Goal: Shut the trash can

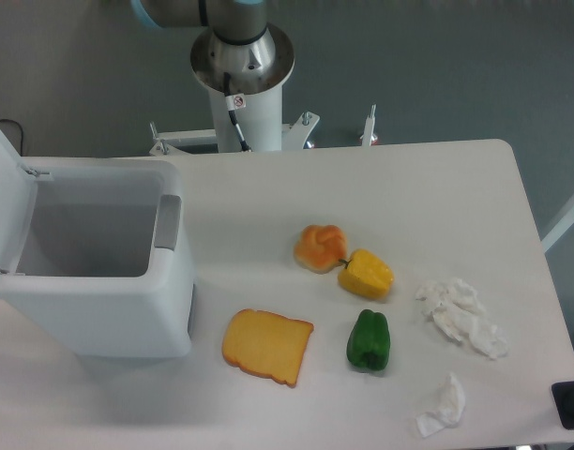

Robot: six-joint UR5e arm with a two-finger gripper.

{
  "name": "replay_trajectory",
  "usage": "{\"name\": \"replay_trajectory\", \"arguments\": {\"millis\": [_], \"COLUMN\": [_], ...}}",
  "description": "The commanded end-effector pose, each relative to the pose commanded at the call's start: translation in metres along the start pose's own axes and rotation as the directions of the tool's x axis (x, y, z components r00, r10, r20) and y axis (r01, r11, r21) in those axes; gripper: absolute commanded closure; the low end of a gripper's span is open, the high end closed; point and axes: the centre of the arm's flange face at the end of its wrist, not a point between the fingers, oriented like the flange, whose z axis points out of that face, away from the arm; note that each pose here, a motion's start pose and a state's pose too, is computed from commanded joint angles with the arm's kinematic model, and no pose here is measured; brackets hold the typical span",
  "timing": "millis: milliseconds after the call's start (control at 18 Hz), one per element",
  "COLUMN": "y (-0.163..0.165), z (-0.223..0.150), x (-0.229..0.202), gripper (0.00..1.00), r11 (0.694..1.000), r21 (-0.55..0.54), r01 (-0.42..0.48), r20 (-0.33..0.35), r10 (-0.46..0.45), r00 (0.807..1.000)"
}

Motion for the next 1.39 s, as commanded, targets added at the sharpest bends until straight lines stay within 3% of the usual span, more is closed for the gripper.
{"name": "replay_trajectory", "arguments": {"millis": [833, 1167, 1389], "y": [0.008, 0.008, 0.009], "z": [0.011, 0.007, 0.004], "x": [-0.009, -0.007, -0.014], "gripper": [0.0, 0.0, 0.0], "r11": [0.999, 1.0, 0.999], "r21": [-0.024, -0.024, -0.035], "r01": [0.023, 0.009, 0.008], "r20": [0.0, 0.05, 0.13], "r10": [-0.023, -0.008, -0.003], "r00": [1.0, 0.999, 0.992]}}
